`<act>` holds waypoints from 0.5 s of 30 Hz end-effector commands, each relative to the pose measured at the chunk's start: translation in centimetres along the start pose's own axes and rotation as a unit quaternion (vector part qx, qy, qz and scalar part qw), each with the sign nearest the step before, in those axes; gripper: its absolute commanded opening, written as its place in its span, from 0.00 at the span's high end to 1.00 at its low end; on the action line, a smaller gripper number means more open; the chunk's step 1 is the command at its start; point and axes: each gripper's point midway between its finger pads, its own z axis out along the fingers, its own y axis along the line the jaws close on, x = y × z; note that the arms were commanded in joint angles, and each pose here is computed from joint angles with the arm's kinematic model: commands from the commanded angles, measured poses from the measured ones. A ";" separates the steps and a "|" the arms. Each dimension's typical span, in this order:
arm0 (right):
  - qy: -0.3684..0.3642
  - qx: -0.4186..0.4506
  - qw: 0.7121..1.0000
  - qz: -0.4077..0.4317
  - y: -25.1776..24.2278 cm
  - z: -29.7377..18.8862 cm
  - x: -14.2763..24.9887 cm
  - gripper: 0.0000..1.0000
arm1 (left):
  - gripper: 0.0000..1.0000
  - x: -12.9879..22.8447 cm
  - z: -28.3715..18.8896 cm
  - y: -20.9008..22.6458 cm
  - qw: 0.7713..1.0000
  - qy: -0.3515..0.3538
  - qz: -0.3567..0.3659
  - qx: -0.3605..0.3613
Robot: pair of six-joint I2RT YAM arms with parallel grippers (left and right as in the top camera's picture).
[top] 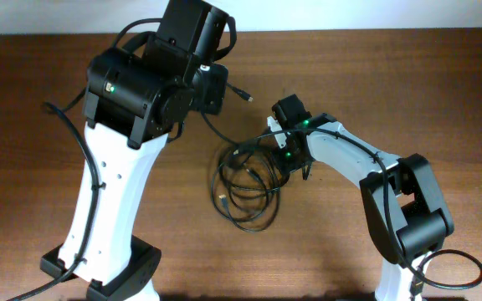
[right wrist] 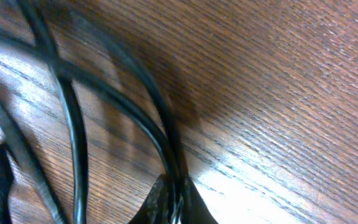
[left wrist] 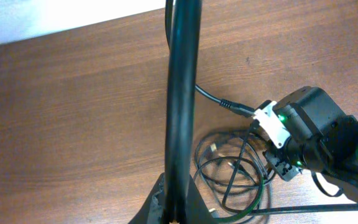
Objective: Untangle cables
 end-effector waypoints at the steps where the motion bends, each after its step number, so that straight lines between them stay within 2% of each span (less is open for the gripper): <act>1: 0.011 0.002 1.000 0.001 -0.2 1.0 0.3 0.96 | 1.00 -0.2 -1.5 0.5 1.000 -0.021 -0.008 0.000; 6: -0.009 0.014 1.000 0.004 -0.8 -0.6 -0.6 0.96 | 1.00 -0.2 -1.6 0.5 1.000 -0.021 -0.008 0.000; 15: -0.105 0.048 0.993 0.027 -3.4 -11.1 -4.3 0.96 | 1.00 -0.2 -1.6 0.5 1.000 -0.021 -0.008 0.000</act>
